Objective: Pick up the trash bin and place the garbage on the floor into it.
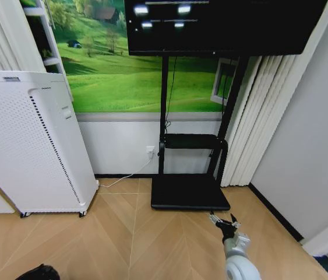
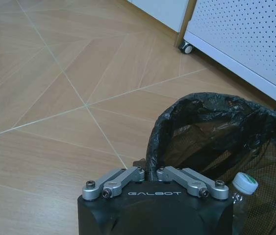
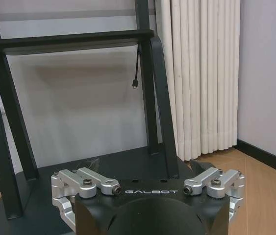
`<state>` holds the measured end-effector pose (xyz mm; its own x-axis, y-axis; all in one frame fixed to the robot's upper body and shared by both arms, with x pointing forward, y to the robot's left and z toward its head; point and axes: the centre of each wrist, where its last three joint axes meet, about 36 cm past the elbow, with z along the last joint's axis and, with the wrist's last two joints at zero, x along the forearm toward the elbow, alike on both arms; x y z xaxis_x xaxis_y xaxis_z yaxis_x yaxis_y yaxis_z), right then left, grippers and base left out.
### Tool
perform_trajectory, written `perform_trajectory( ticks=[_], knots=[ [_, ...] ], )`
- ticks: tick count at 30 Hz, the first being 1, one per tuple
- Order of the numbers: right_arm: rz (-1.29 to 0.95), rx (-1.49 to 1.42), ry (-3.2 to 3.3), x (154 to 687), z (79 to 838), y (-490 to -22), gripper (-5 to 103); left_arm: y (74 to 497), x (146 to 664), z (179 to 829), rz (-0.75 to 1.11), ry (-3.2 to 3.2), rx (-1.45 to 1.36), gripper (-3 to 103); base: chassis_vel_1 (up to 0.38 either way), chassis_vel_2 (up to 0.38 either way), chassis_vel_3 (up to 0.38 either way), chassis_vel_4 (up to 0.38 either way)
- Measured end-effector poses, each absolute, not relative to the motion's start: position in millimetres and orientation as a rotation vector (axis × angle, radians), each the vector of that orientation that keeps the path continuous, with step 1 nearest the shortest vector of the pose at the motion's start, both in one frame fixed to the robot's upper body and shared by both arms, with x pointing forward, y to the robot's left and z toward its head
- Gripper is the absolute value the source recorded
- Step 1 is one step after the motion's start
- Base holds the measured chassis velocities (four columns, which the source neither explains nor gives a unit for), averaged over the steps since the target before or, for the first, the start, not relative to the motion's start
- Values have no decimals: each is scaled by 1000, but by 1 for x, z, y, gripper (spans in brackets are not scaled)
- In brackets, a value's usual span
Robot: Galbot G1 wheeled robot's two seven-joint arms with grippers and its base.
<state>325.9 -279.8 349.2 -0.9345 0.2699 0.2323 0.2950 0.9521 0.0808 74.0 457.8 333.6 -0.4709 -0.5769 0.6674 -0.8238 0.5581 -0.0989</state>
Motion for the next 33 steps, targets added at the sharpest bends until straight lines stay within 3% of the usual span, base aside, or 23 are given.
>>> perform_trajectory(
  ticks=[33],
  knots=[
    [-164,-476,-2892,330,352,-301,100,471,58,310,470,-2162,1154,6,0,0,0,0]
  ],
)
